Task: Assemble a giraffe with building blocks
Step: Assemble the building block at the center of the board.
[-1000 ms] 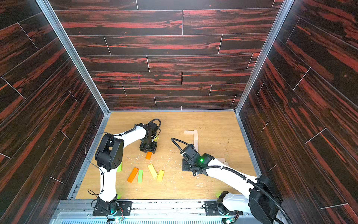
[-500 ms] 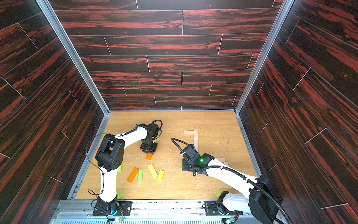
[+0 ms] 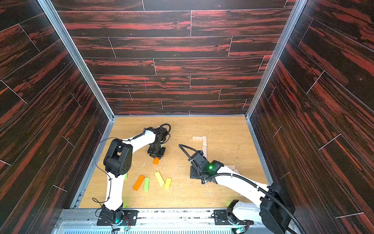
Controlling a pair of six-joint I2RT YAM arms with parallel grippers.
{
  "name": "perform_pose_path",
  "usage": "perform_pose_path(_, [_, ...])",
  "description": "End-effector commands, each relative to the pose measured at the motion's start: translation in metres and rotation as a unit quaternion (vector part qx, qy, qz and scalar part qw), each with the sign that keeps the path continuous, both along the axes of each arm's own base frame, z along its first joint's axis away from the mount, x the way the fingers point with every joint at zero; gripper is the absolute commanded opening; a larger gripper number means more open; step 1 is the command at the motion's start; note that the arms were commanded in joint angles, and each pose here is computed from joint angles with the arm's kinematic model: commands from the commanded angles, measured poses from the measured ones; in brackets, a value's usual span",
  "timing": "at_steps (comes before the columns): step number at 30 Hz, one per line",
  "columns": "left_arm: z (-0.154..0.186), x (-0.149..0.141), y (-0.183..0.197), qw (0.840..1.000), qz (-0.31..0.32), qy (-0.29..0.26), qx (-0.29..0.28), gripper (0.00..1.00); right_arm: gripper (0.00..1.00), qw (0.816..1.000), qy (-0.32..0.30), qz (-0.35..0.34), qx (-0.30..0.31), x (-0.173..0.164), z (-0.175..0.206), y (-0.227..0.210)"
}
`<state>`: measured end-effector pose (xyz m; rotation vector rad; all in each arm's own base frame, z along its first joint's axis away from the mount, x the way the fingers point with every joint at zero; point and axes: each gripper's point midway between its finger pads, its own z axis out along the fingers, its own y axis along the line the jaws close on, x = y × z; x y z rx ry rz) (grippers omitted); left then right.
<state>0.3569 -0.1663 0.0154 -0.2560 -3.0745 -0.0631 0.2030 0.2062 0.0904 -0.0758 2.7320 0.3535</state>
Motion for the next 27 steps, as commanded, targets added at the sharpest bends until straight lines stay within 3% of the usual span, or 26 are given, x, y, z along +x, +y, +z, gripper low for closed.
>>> perform_pose_path(1, [0.0, -0.002, 0.008, 1.0, -0.005, 0.012, 0.015, 0.35, 0.57, 1.0, -0.002, -0.009, 0.0, 0.002, 0.006, 0.001])
perform_pose_path(27, [-0.003, 0.009, 0.006, 1.0, -0.005, 0.02, 0.017, 0.41, 0.57, 1.0, 0.001, -0.007, 0.0, 0.003, 0.002, 0.003])
